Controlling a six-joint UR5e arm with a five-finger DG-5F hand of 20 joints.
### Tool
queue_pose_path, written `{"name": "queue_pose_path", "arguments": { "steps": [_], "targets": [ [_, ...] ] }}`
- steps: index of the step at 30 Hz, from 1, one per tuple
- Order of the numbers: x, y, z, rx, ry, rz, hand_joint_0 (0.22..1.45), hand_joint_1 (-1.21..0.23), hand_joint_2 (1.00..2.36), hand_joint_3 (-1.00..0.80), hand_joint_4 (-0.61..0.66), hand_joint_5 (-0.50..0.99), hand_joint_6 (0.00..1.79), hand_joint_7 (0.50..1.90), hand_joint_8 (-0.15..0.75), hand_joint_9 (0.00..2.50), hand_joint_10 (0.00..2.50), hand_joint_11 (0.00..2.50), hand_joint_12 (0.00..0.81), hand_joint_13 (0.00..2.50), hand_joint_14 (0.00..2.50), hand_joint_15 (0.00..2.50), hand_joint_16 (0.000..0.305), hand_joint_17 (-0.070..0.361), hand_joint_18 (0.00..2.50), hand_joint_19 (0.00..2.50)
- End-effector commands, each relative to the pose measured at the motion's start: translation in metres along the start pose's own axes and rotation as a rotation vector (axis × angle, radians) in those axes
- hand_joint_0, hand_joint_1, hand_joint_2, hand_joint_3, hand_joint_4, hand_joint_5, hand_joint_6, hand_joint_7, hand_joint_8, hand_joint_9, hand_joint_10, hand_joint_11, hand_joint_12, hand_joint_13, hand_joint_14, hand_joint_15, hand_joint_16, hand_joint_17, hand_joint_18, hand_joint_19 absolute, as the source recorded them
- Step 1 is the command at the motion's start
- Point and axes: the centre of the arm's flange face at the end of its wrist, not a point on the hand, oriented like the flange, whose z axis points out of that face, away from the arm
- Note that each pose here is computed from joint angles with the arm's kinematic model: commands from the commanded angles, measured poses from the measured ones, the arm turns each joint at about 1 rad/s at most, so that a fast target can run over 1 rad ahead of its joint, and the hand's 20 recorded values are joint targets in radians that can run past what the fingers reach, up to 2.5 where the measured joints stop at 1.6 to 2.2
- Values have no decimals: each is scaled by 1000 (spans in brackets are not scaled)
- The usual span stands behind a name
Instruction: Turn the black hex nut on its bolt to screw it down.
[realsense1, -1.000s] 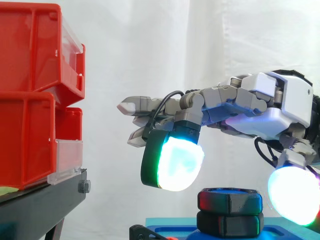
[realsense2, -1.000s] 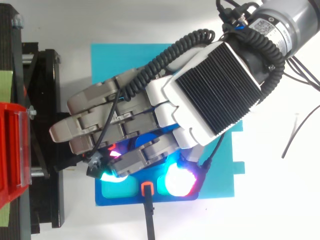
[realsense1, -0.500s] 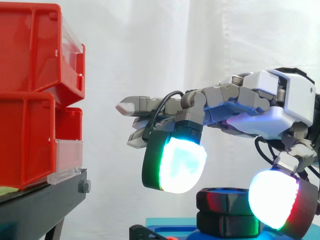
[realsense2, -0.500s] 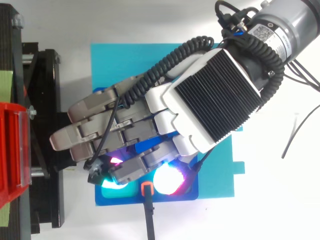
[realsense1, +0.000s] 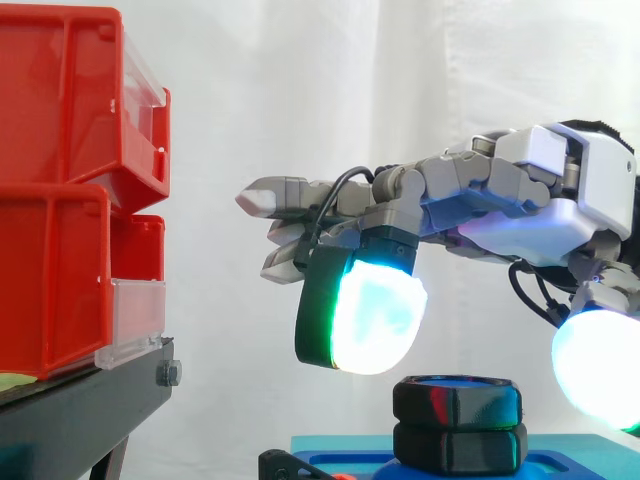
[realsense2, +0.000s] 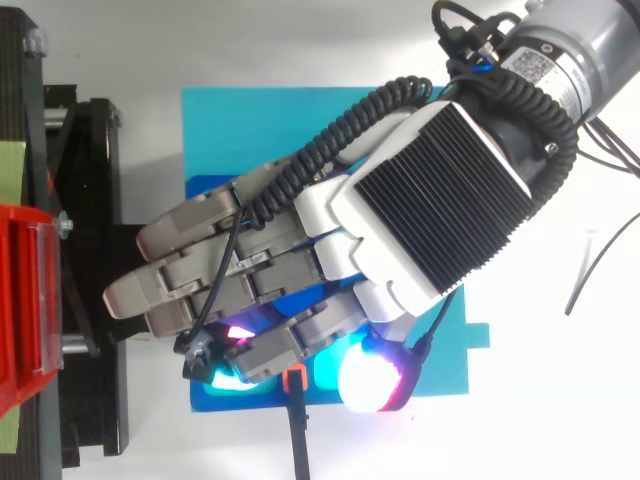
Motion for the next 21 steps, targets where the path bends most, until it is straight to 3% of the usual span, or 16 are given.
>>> {"name": "queue_pose_path", "arguments": {
  "steps": [1, 11, 17, 21],
  "targets": [
    [-1, 0, 0, 1, 8, 7, 498, -621, 1000, -462, 343, -114, 501, 983, 390, 413, 1, 86, 313, 150, 0, 0, 47, 106, 42, 296],
    [-4, -5, -5, -4, 8, -18, 381, -476, 1000, -500, 350, -128, 502, 902, 408, 418, 2, 97, 330, 151, 0, 0, 51, 114, 53, 298],
    [-6, -6, -10, -4, 27, 0, 375, -484, 1000, -500, 359, -129, 501, 902, 408, 416, 2, 97, 330, 150, 0, 0, 51, 114, 54, 296],
    [-15, -9, -11, 4, 47, 13, 421, -555, 1000, -500, 331, -131, 502, 905, 384, 404, 2, 87, 308, 136, 0, 0, 46, 104, 31, 294]
  ]
}}
